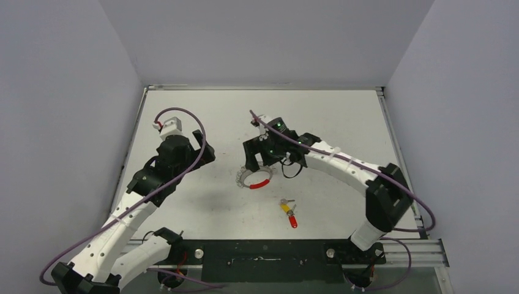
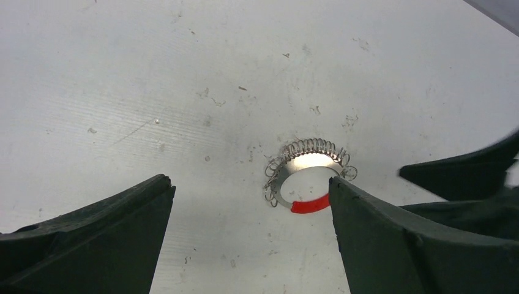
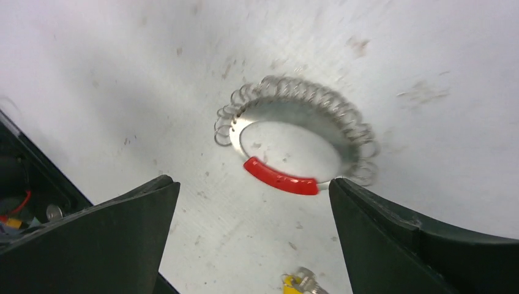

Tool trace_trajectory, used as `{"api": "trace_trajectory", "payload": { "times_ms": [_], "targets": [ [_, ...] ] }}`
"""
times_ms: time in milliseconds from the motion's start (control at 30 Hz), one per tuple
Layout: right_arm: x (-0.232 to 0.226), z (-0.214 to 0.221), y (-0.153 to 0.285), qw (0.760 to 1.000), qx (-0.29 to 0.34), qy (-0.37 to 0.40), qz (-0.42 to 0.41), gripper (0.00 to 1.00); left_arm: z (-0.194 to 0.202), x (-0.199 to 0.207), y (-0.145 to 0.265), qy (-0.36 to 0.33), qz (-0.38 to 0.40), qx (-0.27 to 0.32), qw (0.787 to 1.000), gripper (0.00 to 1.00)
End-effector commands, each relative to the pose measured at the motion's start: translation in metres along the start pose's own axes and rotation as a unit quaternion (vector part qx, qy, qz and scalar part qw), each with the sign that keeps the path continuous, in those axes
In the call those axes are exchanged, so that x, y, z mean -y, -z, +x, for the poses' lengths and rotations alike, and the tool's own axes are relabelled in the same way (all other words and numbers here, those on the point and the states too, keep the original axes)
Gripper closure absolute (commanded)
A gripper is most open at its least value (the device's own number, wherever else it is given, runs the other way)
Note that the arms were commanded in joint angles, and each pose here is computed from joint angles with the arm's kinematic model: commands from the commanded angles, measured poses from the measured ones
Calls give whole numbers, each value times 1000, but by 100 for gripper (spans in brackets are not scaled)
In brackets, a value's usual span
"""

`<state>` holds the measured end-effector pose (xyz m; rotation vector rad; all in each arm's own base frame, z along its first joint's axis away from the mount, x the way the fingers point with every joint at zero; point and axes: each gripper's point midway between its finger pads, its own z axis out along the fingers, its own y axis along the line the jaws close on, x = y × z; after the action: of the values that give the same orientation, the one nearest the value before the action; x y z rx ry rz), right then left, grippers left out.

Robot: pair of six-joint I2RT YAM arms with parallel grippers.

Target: Put the keys on the keyring

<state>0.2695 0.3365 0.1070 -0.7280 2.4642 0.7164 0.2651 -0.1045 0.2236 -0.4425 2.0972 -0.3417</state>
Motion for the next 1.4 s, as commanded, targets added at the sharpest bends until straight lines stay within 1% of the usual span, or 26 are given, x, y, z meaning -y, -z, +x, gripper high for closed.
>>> {"api": "trace_trajectory", "payload": {
  "times_ms": [0, 100, 233, 333, 400, 500, 567, 700, 767, 833, 900, 933, 1000, 1033, 1167, 1200, 1300, 1367],
  "targets": [
    [42, -58, 94, 977, 148, 21, 154, 0, -3, -5, -1, 1, -1, 16, 1000, 3],
    [67, -54, 125, 963, 177, -29, 202, 0, 5, -1, -8, -7, 16, 2, 1000, 3],
    [87, -32, 127, 968, 170, -97, 157, 0, 22, -3, -24, -8, 11, -33, 999, 3],
    [96, -5, 106, 974, 142, -117, 132, 0, 37, -7, -41, 8, 4, -75, 997, 3],
    [99, 13, 84, 979, 112, -122, 116, 0, 50, -10, -54, 22, 1, -111, 994, 3],
    [97, 28, 51, 985, 79, -134, 81, 0, 71, -16, -70, 43, -5, -165, 985, 3],
    [93, 36, 29, 986, 56, -145, 51, 0, 88, -12, -77, 48, 11, -203, 978, 3],
    [85, 45, -4, 986, 10, -163, 11, 0, 111, -5, -90, 60, 44, -234, 969, 3],
    [83, 45, -17, 987, -4, -163, 4, 0, 118, 2, -95, 69, 65, -242, 966, 7],
    [85, 44, -27, 987, -13, -160, 6, 1, 128, 3, -98, 75, 70, -255, 962, 14],
    [89, 43, -36, 987, -19, -157, 12, 3, 136, 4, -100, 75, 69, -263, 959, 17],
    [90, 43, -39, 987, -21, -156, 12, 6, 139, 5, -101, 73, 68, -266, 959, 19],
    [90, 40, -46, 988, -26, -153, 7, 16, 148, 4, -104, 68, 57, -275, 957, 22],
    [89, 41, -48, 988, -30, -152, 6, 19, 151, 4, -106, 65, 53, -278, 957, 22],
    [83, 47, -53, 989, -42, -142, 3, 26, 168, 6, -112, 55, 43, -297, 952, 27],
    [82, 50, -54, 989, -47, -140, 4, 29, 171, 6, -114, 56, 40, -301, 951, 29],
    [80, 60, -53, 989, -58, -139, 2, 46, 182, 4, -120, 56, 32, -309, 949, 34],
    [77, 67, -51, 988, -63, -144, -4, 60, 185, 5, -124, 56, 33, -312, 948, 38]
  ]
}}
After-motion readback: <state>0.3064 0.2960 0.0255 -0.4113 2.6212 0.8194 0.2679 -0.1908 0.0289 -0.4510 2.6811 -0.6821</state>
